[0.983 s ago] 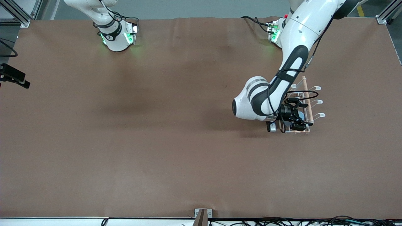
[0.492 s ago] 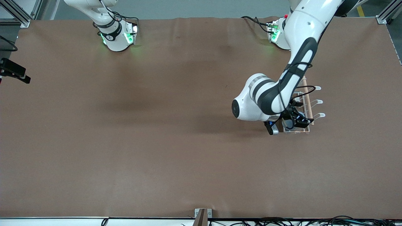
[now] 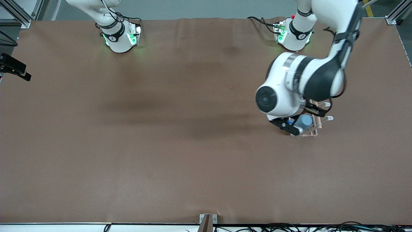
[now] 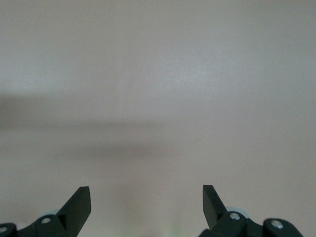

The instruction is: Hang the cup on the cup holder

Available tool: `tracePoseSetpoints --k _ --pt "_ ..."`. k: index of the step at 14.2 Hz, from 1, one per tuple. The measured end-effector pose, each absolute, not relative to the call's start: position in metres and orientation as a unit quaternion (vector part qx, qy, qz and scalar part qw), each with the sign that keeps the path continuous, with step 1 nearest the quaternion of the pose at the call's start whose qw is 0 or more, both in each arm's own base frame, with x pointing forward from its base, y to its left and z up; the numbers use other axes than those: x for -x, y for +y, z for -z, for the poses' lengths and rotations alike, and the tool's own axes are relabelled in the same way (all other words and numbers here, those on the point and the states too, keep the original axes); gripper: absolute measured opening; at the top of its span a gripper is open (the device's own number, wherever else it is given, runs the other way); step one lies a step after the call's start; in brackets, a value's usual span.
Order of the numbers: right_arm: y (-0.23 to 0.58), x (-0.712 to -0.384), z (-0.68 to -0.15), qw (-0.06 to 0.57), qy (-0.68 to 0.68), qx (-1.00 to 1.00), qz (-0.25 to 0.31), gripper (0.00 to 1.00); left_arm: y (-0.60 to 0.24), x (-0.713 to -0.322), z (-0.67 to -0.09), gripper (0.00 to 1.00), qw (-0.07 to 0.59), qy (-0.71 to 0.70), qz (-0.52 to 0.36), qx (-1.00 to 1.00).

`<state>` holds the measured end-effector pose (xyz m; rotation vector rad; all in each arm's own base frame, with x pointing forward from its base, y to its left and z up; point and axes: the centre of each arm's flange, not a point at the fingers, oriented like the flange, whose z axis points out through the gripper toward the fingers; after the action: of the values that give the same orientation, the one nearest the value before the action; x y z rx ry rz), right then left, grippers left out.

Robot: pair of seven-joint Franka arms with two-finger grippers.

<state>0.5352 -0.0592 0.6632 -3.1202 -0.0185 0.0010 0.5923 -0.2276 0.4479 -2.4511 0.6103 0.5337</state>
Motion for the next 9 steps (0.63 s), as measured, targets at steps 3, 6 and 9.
tracePoseSetpoints --k 3,6,9 --pt "-0.059 -0.535 -0.663 0.01 -0.006 1.0 0.0 1.0 -0.182 -0.595 -0.516 1.0 0.215 0.159 -0.161 0.95" --pt "-0.059 -0.536 -0.663 0.01 -0.006 1.0 0.001 1.0 -0.138 -0.592 -0.579 1.0 0.16 0.111 -0.12 0.974" --pt "-0.061 -0.536 -0.664 0.01 -0.004 1.0 0.003 1.0 -0.106 -0.584 -0.64 1.0 0.143 0.079 -0.057 0.985"
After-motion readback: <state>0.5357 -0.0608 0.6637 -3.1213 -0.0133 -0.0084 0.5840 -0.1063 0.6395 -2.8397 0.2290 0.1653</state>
